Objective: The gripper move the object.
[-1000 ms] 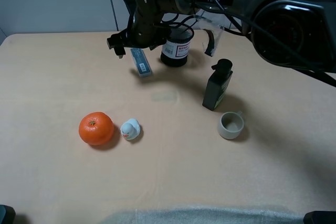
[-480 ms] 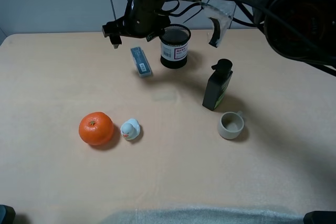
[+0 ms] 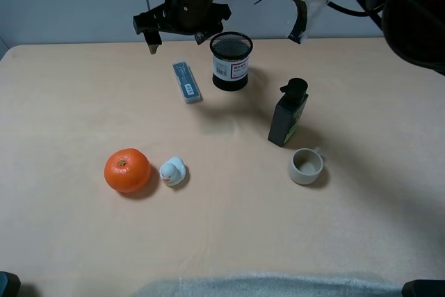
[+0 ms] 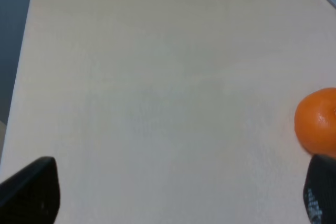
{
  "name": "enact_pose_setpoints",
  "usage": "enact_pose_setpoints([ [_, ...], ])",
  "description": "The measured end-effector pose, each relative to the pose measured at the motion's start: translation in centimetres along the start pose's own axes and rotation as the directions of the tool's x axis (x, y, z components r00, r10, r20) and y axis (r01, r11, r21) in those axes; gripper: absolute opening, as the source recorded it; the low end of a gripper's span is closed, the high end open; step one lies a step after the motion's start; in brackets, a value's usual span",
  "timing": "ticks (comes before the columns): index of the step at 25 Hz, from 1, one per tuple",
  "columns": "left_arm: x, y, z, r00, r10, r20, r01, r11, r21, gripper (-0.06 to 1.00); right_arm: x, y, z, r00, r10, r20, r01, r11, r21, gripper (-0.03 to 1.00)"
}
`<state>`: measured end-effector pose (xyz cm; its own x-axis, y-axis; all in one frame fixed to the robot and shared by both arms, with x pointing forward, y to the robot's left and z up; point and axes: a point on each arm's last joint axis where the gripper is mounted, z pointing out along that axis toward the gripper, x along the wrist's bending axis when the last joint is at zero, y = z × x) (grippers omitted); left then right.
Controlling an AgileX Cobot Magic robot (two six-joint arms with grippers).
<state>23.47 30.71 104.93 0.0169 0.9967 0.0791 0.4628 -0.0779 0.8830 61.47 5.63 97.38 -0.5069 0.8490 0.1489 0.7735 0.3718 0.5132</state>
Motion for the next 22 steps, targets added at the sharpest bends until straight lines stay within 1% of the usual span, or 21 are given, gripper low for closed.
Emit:
enact_pose_setpoints([
  [14,0.0,0.0,0.0,1.000,0.000,0.000,0.000,1.000,0.000,0.92,0.1,-0.1,-5.4,1.000,-0.006,0.022,0.003,0.993,0.121,0.66],
  [18,0.0,0.0,0.0,1.000,0.000,0.000,0.000,1.000,0.000,0.92,0.1,-0.3,-7.4,0.999,-0.008,0.032,0.002,0.986,0.167,0.69],
  [22,0.0,0.0,0.0,1.000,0.000,0.000,0.000,1.000,0.000,0.92,0.1,-0.6,-8.8,0.999,-0.011,0.043,0.002,0.977,0.212,0.69],
])
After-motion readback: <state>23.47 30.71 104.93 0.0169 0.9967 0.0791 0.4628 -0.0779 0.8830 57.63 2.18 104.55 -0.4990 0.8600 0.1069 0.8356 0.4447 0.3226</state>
